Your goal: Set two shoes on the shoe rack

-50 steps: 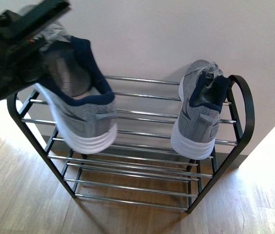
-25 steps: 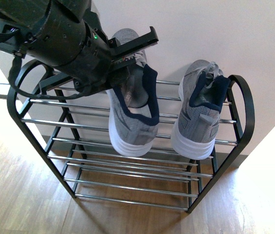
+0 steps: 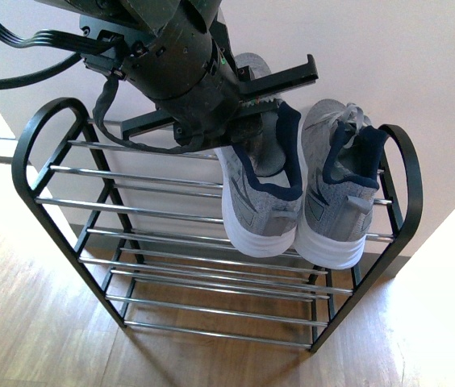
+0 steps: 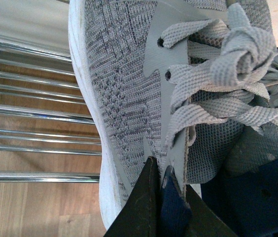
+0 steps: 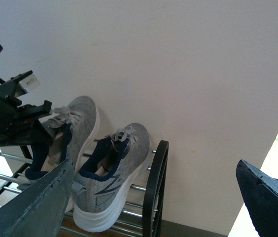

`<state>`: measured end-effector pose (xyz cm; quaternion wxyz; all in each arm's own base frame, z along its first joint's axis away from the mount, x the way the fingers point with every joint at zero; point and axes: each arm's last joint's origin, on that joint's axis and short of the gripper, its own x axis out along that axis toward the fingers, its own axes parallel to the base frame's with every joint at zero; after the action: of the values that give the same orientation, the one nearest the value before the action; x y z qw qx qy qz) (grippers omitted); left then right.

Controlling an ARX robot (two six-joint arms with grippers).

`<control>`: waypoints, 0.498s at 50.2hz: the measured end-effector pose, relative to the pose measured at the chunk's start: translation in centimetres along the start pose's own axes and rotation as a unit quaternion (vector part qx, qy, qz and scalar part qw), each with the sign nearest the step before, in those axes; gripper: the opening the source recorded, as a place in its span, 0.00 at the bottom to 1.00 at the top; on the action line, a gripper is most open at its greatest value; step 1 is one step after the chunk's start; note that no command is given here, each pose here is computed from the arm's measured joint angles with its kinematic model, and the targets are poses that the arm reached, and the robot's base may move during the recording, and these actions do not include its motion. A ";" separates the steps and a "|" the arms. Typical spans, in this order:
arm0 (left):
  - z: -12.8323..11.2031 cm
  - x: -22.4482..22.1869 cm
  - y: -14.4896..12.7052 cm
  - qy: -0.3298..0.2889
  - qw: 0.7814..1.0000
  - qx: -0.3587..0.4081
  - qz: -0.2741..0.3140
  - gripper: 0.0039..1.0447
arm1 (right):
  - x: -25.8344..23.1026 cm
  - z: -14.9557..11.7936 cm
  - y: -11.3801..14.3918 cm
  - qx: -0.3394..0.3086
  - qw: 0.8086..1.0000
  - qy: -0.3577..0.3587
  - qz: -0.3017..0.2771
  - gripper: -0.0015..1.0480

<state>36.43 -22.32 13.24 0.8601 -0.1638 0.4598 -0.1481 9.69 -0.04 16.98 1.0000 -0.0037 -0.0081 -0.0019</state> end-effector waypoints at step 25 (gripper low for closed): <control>-0.3 2.6 0.2 0.031 0.998 0.060 0.008 0.01 | 0.0 0.0 0.0 0.000 1.000 0.000 0.000 0.91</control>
<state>37.56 -23.23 11.09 0.8549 -0.1035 0.4780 -0.1731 9.69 -0.04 16.98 1.0000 -0.0037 -0.0081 -0.0019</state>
